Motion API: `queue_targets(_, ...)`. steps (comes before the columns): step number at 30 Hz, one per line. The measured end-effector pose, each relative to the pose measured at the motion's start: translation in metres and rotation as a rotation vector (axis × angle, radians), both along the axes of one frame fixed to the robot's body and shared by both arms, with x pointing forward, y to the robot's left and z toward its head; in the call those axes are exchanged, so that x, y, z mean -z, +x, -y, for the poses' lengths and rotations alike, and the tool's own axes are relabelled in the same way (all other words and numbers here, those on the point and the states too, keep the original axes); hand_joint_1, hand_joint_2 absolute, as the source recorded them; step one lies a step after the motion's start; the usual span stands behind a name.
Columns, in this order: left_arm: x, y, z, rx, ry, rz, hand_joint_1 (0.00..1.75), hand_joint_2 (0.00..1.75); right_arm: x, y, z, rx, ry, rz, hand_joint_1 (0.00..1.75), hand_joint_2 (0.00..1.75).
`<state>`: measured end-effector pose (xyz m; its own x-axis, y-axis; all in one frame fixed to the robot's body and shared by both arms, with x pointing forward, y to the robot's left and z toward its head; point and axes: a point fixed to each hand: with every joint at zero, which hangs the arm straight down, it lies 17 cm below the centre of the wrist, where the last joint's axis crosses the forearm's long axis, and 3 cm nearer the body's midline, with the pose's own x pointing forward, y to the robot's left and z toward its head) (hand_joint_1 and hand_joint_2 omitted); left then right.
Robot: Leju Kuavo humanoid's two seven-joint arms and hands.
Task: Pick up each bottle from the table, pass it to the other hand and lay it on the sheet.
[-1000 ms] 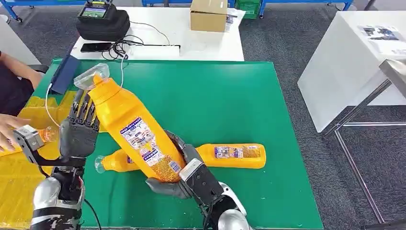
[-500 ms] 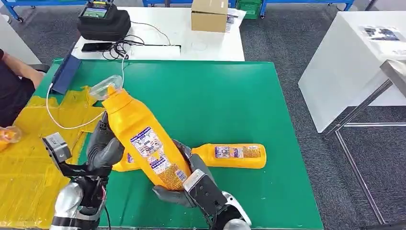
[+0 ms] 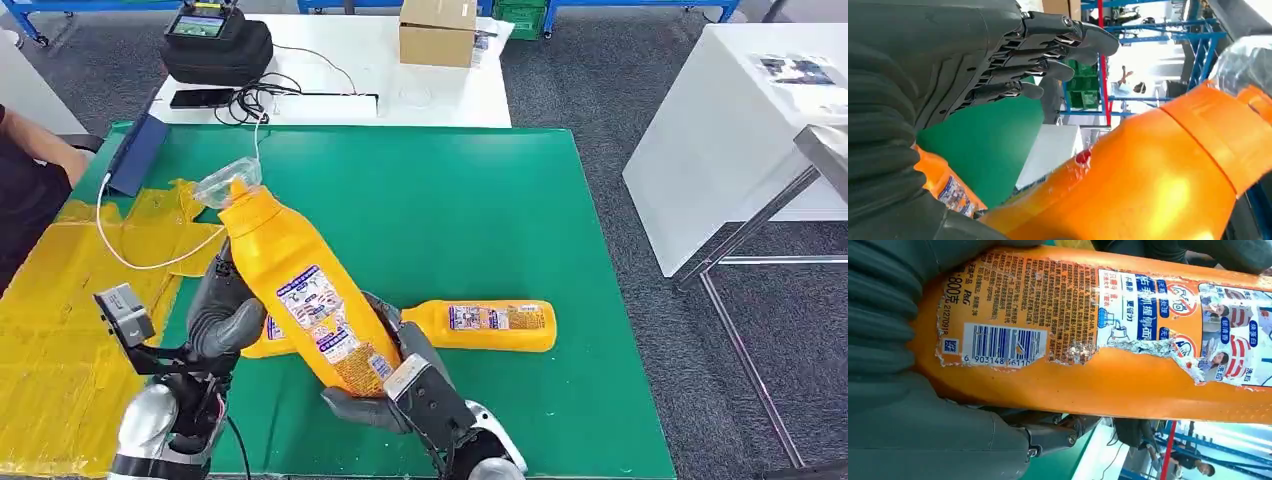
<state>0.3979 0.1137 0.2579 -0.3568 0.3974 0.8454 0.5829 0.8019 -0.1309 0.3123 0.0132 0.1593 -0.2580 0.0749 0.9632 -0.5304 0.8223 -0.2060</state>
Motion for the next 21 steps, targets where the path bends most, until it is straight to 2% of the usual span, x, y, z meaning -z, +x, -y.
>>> queue_targets(10, 0.001, -0.009, 0.017, 0.078, 0.027, 0.007, 0.0, 1.75, 0.027, -0.001, -0.002, -0.017, -0.084, -0.043, 1.75, 1.75)
queue_targets(15, 0.006, -0.007, 0.026, 0.118, 0.057, -0.003, 0.0, 1.75, 0.06, -0.002, -0.013, -0.066, -0.202, -0.084, 1.75, 1.75)
queue_targets(16, 0.008, -0.006, 0.028, 0.127, 0.066, -0.009, 1.75, 1.75, 0.067, -0.002, -0.015, -0.074, -0.222, -0.09, 1.75, 1.75)
queue_targets(21, 0.021, -0.004, 0.038, 0.153, 0.138, -0.014, 1.75, 1.75, 0.092, 0.001, -0.019, -0.111, -0.285, -0.108, 1.75, 1.75)
